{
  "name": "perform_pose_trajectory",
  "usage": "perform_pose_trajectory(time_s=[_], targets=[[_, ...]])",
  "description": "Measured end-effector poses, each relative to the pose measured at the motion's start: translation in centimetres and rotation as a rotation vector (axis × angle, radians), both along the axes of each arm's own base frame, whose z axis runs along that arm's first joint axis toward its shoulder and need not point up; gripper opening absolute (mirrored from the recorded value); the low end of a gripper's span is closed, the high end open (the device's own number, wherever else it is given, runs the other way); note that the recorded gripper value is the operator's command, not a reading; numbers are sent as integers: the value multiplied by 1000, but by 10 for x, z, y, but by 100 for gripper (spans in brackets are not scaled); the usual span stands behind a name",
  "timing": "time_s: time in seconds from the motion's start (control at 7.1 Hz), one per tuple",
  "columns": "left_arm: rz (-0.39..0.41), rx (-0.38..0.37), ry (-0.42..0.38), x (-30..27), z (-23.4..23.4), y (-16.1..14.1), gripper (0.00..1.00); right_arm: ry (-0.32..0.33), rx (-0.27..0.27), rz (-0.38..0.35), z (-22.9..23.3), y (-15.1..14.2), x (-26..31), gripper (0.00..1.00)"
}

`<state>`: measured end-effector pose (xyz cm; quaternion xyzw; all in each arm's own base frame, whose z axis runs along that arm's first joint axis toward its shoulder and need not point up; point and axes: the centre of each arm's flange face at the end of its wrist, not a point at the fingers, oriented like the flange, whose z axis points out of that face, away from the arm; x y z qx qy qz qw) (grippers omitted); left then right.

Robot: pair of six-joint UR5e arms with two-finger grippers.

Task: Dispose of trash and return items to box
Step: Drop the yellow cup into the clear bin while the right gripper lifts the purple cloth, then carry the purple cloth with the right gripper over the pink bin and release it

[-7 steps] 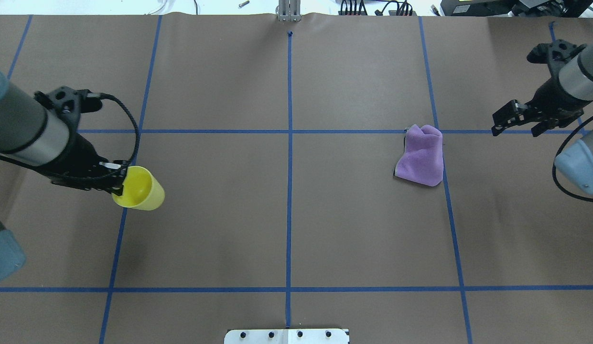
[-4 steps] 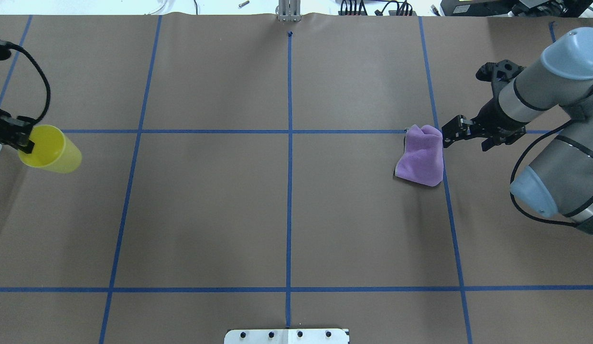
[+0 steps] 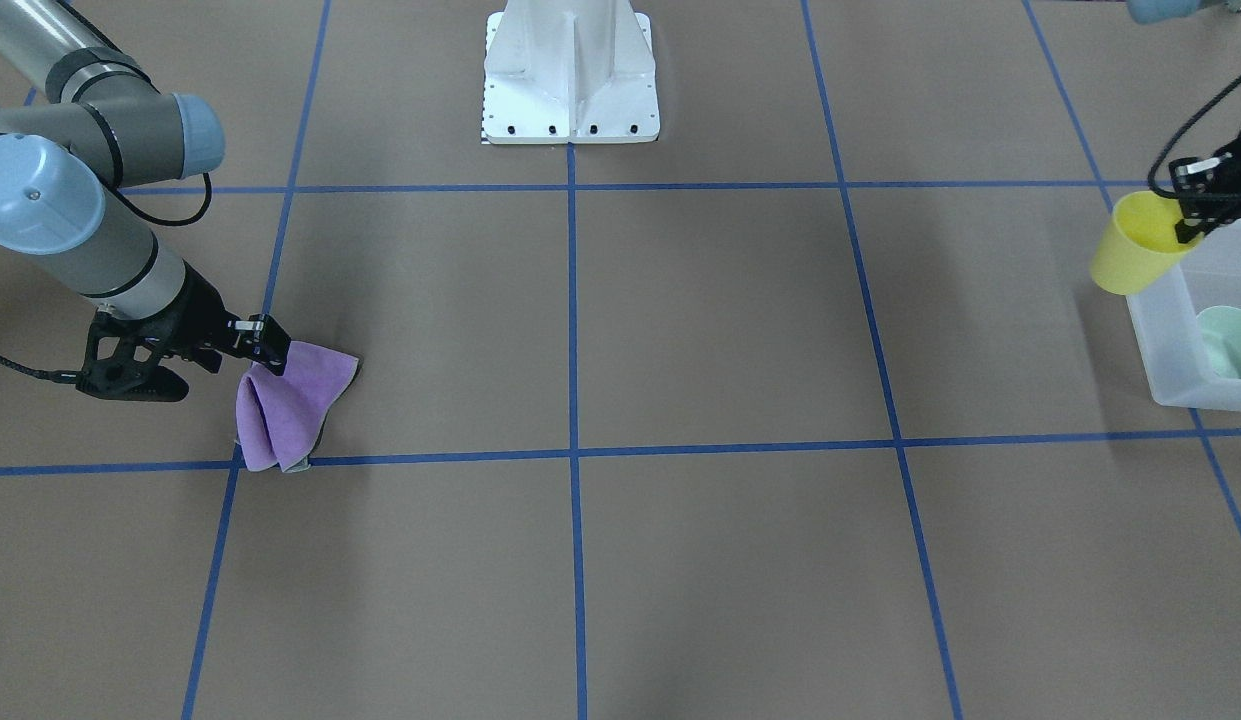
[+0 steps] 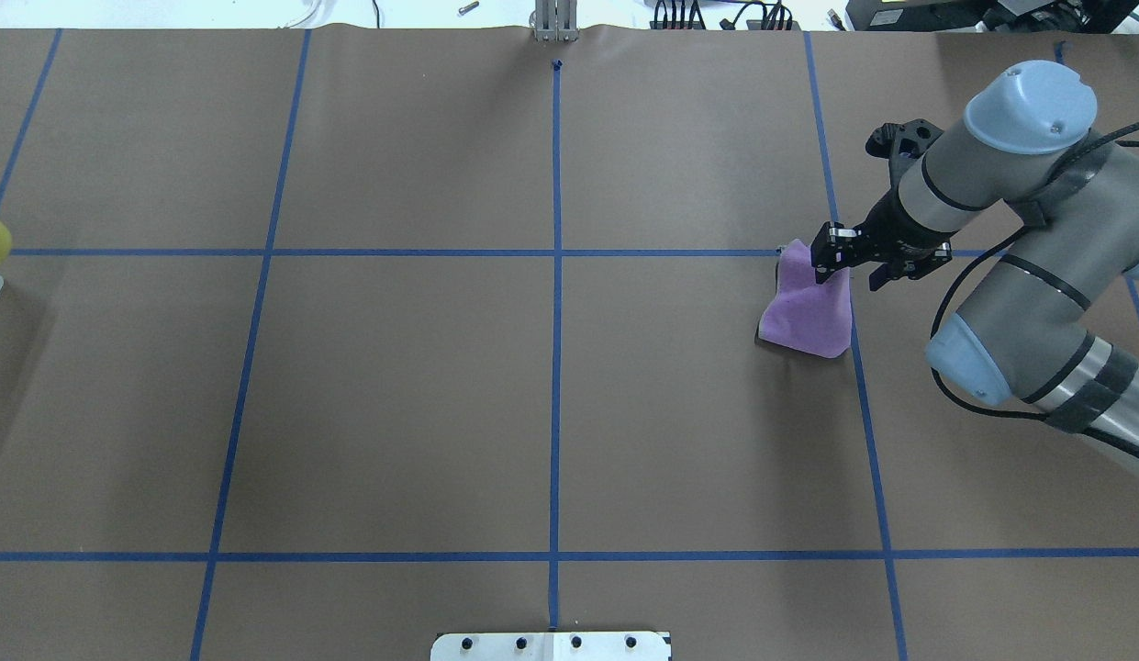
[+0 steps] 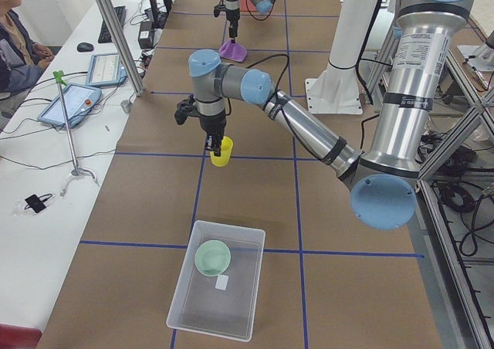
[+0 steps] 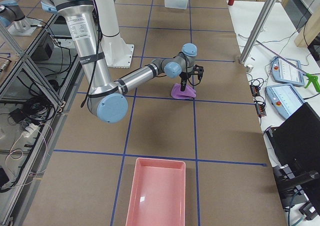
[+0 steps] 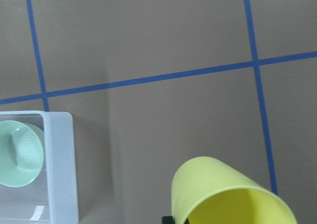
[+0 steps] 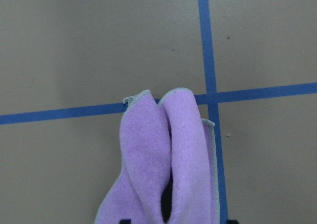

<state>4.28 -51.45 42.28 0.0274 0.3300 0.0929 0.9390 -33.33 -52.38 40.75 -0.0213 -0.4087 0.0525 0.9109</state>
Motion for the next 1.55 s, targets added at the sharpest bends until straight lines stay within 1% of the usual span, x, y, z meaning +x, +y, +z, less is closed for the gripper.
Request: perform_pose_trajectory(time_s=[0.28,0.42,0.56,0.7,0.85,1.13,1.41,1.55], targets=[[51,31,-11,-40,54,-22,0,-3,-3,3,-2,-3,-2,0],[72,54,-12,-55,87,-28,0,-15,4,16,-11,-5,8,0],[91,75,-12,-65,123,-26,0,-31,5,42,-26,-10,32,0],[111,96,-12,-74,160,-16,0,-43,-7,68,-44,-11,66,0],[134,117,-12,-87,198,-7,0,-42,-11,84,-66,-6,100,0],[172,137,-10,-115,268,2,0,5,10,65,-94,16,160,0],[180,152,6,-123,343,10,0,69,45,21,-85,37,232,0],[180,151,11,-124,368,10,0,93,58,0,-76,43,261,0]])
